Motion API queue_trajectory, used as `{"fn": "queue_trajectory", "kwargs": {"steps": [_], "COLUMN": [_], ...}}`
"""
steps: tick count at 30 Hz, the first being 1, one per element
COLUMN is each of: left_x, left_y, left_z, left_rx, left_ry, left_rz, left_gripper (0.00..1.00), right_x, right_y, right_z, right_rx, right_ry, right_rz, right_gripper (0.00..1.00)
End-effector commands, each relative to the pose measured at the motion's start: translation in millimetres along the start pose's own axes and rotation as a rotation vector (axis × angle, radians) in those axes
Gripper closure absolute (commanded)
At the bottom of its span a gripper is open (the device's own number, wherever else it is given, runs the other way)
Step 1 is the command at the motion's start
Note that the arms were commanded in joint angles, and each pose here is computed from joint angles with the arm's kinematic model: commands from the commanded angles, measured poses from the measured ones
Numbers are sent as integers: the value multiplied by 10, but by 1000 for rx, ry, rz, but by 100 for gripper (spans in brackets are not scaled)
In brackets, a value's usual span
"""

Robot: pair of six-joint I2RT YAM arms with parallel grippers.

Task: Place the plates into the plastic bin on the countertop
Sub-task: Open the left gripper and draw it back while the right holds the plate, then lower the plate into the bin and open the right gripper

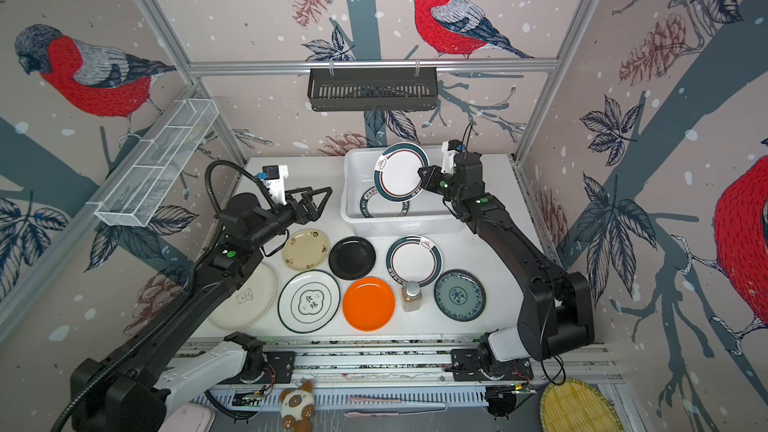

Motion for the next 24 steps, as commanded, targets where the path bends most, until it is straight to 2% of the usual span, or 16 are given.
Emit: {"fn": "queue_trajectory", "kwargs": {"steps": [1,16,24], "left_x": [-24,-120,-146], "left_y": [-21,-13,-22], "left_z": [-4,8,33], "left_rx": [28,38,55], "left_ry": [-27,-90,-136], "left_rz": [-1,-7,-27], "left_gripper": [2,2,2], "right_x": [138,966,1294], "right_y": [-12,261,541], "right_z": [-79,-392,-479], "right_rx": [-18,-20,4], "right_ry": [41,124,103], "right_rz": [26,259,354], "right_gripper": [100,100,100]}}
Point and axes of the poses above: each gripper's point midway between its finger pads, its own x axis out along the fingers, its own z axis along the line the jaws close on, y = z × x, the point moved 10 cm from there along -x, back along the fingers, and after that the axes turned 1 degree about x, right-handed, at the moved point
